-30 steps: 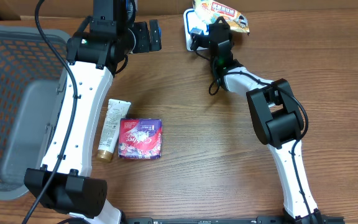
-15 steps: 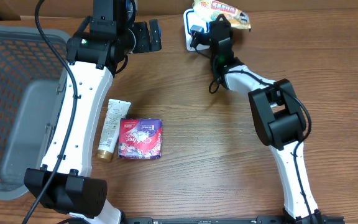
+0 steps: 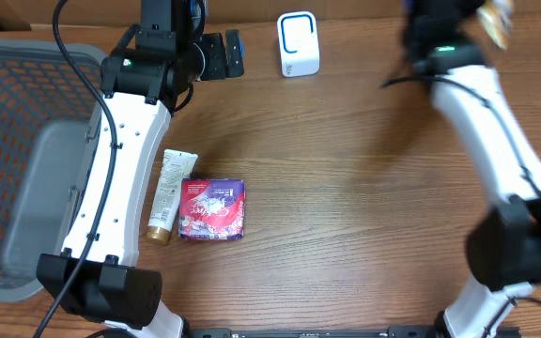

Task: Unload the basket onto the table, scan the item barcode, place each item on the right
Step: 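Carry the wipes pack to the right table edge and release it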

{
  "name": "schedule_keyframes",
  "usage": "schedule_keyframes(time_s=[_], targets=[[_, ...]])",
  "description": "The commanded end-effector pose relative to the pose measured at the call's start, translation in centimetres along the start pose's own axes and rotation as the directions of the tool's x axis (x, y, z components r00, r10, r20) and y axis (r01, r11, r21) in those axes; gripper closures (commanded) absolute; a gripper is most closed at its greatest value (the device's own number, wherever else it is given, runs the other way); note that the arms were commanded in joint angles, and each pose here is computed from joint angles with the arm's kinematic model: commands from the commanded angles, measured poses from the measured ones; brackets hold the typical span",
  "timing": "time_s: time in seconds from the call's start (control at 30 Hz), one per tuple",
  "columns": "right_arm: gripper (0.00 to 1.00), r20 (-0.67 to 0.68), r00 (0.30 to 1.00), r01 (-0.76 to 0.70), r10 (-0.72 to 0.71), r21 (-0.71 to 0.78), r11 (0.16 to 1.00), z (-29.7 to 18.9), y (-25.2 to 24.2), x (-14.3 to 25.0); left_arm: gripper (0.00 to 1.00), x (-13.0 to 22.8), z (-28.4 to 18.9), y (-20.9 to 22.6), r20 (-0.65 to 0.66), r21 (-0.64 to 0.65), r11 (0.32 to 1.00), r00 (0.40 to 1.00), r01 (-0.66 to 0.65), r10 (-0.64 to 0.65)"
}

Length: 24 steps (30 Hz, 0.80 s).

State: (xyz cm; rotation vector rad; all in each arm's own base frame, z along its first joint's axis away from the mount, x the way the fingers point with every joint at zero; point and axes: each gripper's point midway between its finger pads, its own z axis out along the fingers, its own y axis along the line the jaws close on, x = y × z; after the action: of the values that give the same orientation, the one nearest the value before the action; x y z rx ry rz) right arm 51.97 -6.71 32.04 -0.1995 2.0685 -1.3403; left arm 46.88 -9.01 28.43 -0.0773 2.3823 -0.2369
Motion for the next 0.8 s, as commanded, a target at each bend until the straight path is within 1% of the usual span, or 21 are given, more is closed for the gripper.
schedule_keyframes(time_s=[0.0,0.03,0.1,0.13,0.17,0.2,0.27,0.33,0.43,0.47,0.5,0.53,0.63,0.7,0.77], targets=[[0.96,-0.300,0.865,-0.395,0.402,0.086,0.915,3.5,0.2,10.2,0.00,-0.3,-0.2,-0.1,0.010,-0.001,1.000,1.000,0.004,-0.004],[0.96,-0.375,0.827,-0.423,0.419,0.074,0.903,4.0,0.7,12.6,0.00,-0.3,-0.2,-0.1,0.009,-0.001,1.000,1.000,0.004,-0.004],[0.96,-0.521,0.703,-0.511,0.483,0.102,0.853,5.6,1.4,18.1,0.00,-0.3,-0.2,-0.1,0.009,-0.001,1.000,1.000,0.004,-0.004],[0.96,-0.566,0.656,-0.540,0.500,0.112,0.834,6.1,1.6,19.9,0.00,-0.3,-0.2,-0.1,0.009,-0.001,1.000,1.000,0.004,-0.004],[0.96,-0.626,0.587,-0.580,0.514,0.118,0.806,6.9,2.1,22.4,0.00,-0.3,-0.2,-0.1,0.009,-0.001,1.000,1.000,0.004,-0.004],[0.96,-0.674,0.534,-0.610,0.510,0.110,0.785,7.4,2.8,24.5,0.00,-0.3,-0.2,-0.1,0.009,-0.001,1.000,1.000,0.004,-0.004],[0.96,-0.736,0.448,-0.637,0.508,0.137,0.759,8.3,3.4,28.5,0.00,-0.3,-0.2,-0.1,0.010,-0.001,1.000,1.000,0.004,-0.004],[0.96,-0.771,0.368,-0.635,0.519,0.199,0.746,8.8,3.4,32.7,0.00,-0.3,-0.2,-0.1,0.009,-0.001,1.000,1.000,0.004,-0.004],[0.96,-0.802,0.275,-0.628,0.531,0.268,0.731,9.0,3.4,37.6,0.00,-0.3,-0.2,-0.1,0.009,-0.001,1.000,1.000,0.004,-0.004],[0.67,-0.809,0.243,-0.641,0.535,0.280,0.715,9.0,3.4,38.5,0.00,-0.3,-0.2,-0.1,0.009,-0.001,1.000,1.000,0.004,-0.004],[0.18,-0.817,0.210,-0.678,0.537,0.274,0.682,9.2,3.6,38.9,0.00,-0.3,-0.2,-0.1,0.009,-0.001,1.000,1.000,0.004,-0.004],[0.00,-0.827,0.196,-0.718,0.526,0.244,0.652,9.3,3.9,38.6,0.00,-0.3,-0.2,-0.1,0.009,-0.001,1.000,1.000,0.004,-0.004],[0.00,-0.843,0.199,-0.828,0.500,0.128,0.545,9.2,4.1,35.8,0.00,-0.3,-0.2,-0.1,0.010,-0.001,1.000,1.000,0.005,-0.005],[0.00,-0.840,0.210,-0.884,0.500,0.056,0.464,8.5,3.7,32.7,0.00,-0.3,-0.2,-0.1,0.009,-0.001,1.000,1.000,0.005,-0.005],[0.00,-0.838,0.240,-0.923,0.491,-0.040,0.384,7.1,3.5,29.0,0.00,-0.3,-0.2,-0.1,0.009,-0.001,1.000,1.000,0.004,-0.004]])
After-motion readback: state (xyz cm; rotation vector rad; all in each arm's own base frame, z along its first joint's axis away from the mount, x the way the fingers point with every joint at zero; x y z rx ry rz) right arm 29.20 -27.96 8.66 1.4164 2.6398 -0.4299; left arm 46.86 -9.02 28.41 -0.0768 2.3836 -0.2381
